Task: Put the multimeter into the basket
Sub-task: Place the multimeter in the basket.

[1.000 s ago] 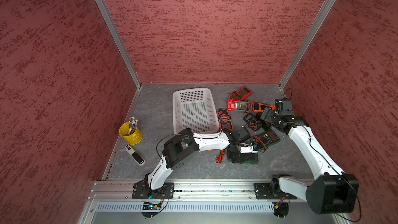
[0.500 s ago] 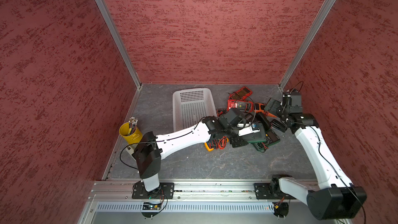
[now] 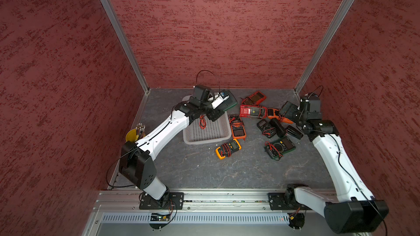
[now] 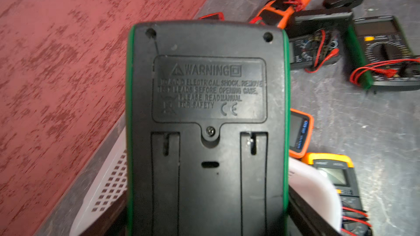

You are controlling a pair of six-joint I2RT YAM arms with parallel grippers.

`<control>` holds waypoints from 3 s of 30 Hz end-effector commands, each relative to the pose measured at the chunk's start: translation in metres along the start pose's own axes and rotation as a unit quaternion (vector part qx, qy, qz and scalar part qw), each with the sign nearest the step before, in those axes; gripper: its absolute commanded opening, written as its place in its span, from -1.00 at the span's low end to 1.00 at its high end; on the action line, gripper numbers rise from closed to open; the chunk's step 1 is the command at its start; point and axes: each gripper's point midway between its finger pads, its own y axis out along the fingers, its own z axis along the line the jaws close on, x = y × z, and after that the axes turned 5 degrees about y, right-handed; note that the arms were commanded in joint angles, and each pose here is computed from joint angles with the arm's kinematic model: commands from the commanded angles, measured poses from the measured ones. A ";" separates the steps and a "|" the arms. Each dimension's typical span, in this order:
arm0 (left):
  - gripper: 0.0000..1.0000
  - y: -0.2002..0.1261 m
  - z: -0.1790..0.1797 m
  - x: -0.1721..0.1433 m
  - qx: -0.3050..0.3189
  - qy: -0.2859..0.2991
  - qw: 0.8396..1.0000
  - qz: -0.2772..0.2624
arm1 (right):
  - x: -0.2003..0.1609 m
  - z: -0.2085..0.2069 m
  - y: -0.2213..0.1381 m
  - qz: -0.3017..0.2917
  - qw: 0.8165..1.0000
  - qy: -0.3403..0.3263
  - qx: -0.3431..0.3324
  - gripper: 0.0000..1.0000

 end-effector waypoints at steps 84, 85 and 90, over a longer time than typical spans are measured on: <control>0.99 0.015 -0.149 -0.030 -0.111 -0.120 0.964 0.211 | -0.075 -0.021 0.054 0.175 0.974 -0.015 -0.142 0.98; 1.00 0.012 -0.160 -0.031 -0.120 -0.122 0.961 0.218 | -0.075 -0.023 0.055 0.175 0.974 -0.013 -0.141 0.98; 0.85 -0.001 -0.212 -0.044 -0.158 -0.121 0.949 0.244 | -0.077 -0.029 0.054 0.176 0.975 -0.014 -0.134 0.98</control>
